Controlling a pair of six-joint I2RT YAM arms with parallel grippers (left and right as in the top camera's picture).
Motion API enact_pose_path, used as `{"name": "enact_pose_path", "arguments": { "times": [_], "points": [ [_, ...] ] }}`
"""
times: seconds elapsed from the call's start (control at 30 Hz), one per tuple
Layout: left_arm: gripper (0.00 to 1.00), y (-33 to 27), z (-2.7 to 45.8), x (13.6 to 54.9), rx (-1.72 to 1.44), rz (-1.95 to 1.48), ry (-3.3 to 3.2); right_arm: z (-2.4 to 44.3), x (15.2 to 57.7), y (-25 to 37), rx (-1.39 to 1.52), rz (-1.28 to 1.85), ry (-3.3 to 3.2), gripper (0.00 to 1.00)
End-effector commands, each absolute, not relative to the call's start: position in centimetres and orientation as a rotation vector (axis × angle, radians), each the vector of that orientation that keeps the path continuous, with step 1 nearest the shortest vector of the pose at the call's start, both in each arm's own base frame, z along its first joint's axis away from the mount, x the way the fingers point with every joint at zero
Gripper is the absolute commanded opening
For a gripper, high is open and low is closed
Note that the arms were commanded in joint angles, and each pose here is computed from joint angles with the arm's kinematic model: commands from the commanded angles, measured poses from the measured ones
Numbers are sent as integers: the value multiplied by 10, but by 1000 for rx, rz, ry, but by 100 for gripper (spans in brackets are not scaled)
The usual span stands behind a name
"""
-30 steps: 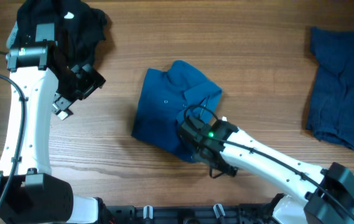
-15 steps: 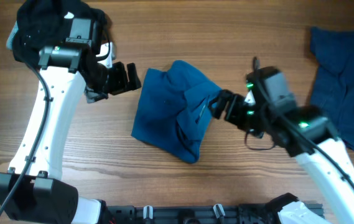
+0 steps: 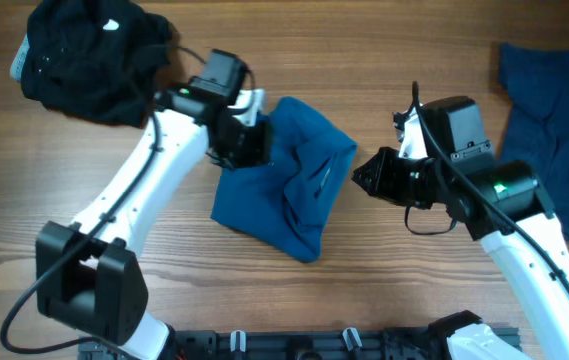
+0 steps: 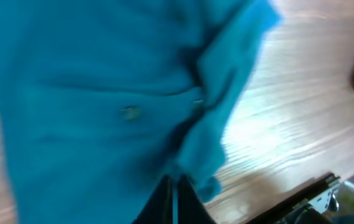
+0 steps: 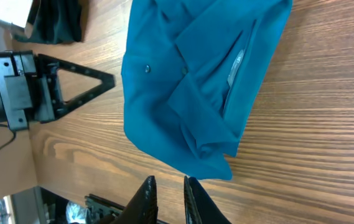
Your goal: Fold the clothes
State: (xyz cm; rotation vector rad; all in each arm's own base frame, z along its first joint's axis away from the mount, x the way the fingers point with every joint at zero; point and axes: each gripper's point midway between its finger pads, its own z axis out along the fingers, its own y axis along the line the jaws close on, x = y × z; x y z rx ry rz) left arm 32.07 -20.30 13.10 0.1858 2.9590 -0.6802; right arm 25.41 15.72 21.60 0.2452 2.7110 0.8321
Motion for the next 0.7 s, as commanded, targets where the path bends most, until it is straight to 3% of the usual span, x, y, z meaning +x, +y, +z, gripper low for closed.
{"name": "enact_pose_path", "arguments": {
  "times": [0.0, 0.67],
  "points": [
    [4, -218, 120, 314, 189, -717, 2999, 218, 255, 161, 210, 856, 2708, 15],
    [4, -191, -7, 258, 52, -659, 3285, 226, 280, 172, 156, 907, 2614, 21]
  ]
}}
